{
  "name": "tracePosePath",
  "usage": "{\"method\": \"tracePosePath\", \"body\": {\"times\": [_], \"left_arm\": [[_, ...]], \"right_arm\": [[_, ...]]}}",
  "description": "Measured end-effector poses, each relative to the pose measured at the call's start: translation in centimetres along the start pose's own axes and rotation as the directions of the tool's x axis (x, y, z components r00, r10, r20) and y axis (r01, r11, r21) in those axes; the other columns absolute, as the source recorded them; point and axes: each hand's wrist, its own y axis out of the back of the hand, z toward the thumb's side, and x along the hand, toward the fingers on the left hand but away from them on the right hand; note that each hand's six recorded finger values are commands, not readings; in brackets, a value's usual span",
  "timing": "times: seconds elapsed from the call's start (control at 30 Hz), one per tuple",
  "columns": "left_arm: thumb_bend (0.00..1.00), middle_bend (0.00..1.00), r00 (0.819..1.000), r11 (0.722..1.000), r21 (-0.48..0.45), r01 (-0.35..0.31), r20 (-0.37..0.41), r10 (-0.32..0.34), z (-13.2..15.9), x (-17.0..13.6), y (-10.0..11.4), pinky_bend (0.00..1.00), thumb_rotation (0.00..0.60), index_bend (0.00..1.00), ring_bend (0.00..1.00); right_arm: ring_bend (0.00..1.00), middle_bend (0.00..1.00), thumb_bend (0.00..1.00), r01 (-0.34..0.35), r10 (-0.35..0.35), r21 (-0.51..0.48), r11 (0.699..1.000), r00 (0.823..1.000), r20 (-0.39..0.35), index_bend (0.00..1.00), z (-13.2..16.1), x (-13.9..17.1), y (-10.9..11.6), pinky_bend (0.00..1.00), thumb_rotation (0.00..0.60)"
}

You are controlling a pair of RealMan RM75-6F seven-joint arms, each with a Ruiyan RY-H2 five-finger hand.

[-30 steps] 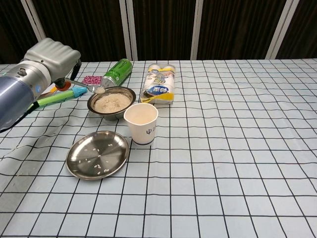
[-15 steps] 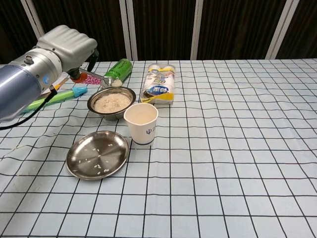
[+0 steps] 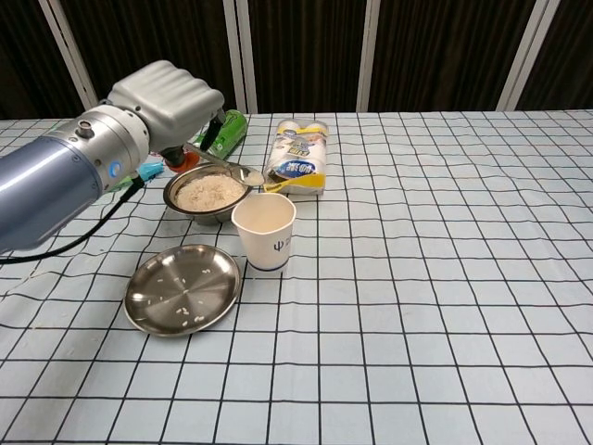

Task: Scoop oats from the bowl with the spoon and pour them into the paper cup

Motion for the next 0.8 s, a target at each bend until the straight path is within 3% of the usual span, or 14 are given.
{"method": "tracePosePath", "body": {"times": [0.53,0.8], "left_arm": [[0.46,1.0,0.995,0.992,0.118,-0.054,0.088,0.044,2.5,-0.2,1.0,1.0,0.6,0.57,1.0],[0.46,1.0,0.984,0.962,0.239,-0.132,0.148,0.098,2.6,0.1,1.4,1.0,0.6,0.57,1.0]], "right_arm": [[0.0,0.04,0.38,0.008,-0.008,0.0,1.0,1.0,0.0,0.0,0.0,0.0,0.1,0.09,0.6],[0.0,0.04,0.38,0.01,-0.01,-0.002,1.0,1.0,0.0,0.0,0.0,0.0,0.1,0.09,0.6]]}}
